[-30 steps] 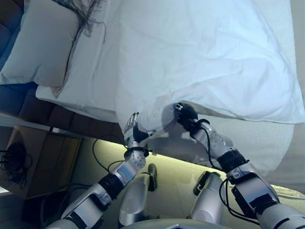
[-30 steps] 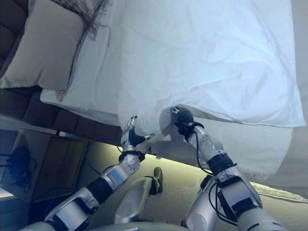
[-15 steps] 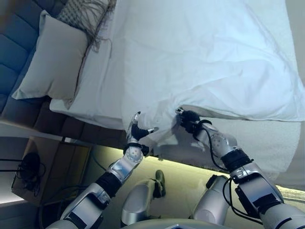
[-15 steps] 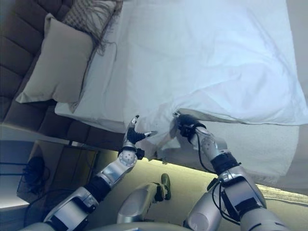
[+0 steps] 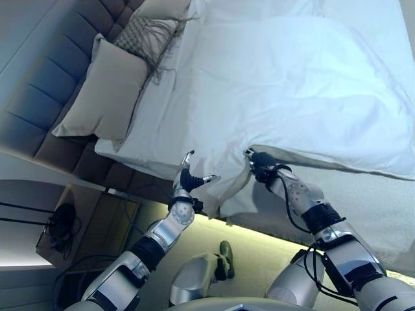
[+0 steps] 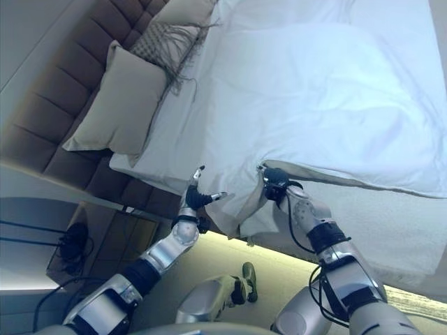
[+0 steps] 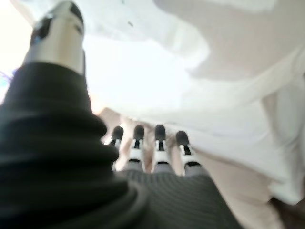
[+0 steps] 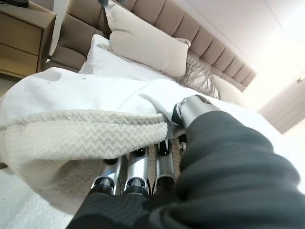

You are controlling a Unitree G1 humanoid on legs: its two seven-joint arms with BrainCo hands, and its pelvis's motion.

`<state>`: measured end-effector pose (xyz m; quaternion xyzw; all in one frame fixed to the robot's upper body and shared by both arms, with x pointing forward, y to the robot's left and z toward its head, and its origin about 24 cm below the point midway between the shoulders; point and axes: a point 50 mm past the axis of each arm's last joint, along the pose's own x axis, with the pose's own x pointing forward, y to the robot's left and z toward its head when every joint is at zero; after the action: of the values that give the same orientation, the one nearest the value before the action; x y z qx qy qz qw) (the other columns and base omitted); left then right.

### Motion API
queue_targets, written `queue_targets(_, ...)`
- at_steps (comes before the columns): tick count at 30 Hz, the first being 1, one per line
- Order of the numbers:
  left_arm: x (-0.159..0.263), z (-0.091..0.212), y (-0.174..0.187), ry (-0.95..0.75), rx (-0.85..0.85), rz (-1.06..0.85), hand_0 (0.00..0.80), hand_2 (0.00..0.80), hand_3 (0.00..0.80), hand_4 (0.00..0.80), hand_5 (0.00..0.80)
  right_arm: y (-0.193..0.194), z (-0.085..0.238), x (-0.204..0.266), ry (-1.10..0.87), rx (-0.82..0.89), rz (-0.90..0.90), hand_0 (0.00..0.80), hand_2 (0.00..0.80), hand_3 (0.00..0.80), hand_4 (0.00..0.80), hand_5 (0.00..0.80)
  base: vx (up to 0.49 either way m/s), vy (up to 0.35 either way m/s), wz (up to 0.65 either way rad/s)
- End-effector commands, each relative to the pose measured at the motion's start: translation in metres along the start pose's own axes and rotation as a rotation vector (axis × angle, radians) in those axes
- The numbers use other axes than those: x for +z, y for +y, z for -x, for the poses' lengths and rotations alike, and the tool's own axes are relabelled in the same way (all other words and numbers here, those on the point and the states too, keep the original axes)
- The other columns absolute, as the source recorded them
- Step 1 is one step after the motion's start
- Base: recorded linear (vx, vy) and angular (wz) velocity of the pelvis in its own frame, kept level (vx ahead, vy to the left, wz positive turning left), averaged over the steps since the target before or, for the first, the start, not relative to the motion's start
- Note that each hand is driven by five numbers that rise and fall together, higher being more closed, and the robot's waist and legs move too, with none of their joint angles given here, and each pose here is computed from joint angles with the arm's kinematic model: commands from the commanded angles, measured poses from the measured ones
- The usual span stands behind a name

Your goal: Make the bed neatly

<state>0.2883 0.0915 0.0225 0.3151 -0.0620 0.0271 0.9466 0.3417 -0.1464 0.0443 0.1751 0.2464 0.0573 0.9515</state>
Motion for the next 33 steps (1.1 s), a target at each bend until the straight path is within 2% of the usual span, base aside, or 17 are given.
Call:
queue_targets(1, 0.036, -0.004, 0.017, -0.364, 0.116, -0.174, 0.0, 0.0, 0.0, 0.0, 0.0, 0.036, -0.005, 0.02, -0.08, 0.18, -0.096, 0.8, 0.8, 0.8, 0.8, 0.8, -0.017, -0.043, 0.01)
queue_targets(7, 0.042, -0.005, 0.001, -0.326, 0.024, -0.185, 0.0, 0.0, 0.0, 0.0, 0.0, 0.041, -0.006, 0.038, -0.098, 0.207, -0.074, 0.8, 0.8, 0.8, 0.8, 0.8, -0.083, -0.041, 0.02)
queue_targets(23, 0.051, -0.005, -0.025, -0.247, 0.0, -0.186, 0.0, 0.0, 0.0, 0.0, 0.0, 0.091, 0.0, 0.083, -0.288, 0.339, -0.062, 0.8, 0.8, 0.8, 0.8, 0.8, -0.092, -0.09, 0.03)
queue_targets(28, 0.051, -0.013, -0.018, -0.236, 0.033, -0.276, 0.0, 0.0, 0.0, 0.0, 0.0, 0.11, 0.008, 0.088, -0.347, 0.436, -0.078, 0.8, 0.8, 0.8, 0.8, 0.8, -0.036, -0.16, -0.02)
queue_targets(33, 0.045, -0.02, -0.01, -0.216, -0.002, -0.384, 0.0, 0.0, 0.0, 0.0, 0.0, 0.129, 0.013, 0.092, -0.426, 0.52, -0.142, 0.8, 0.8, 0.8, 0.8, 0.8, -0.01, -0.237, -0.05)
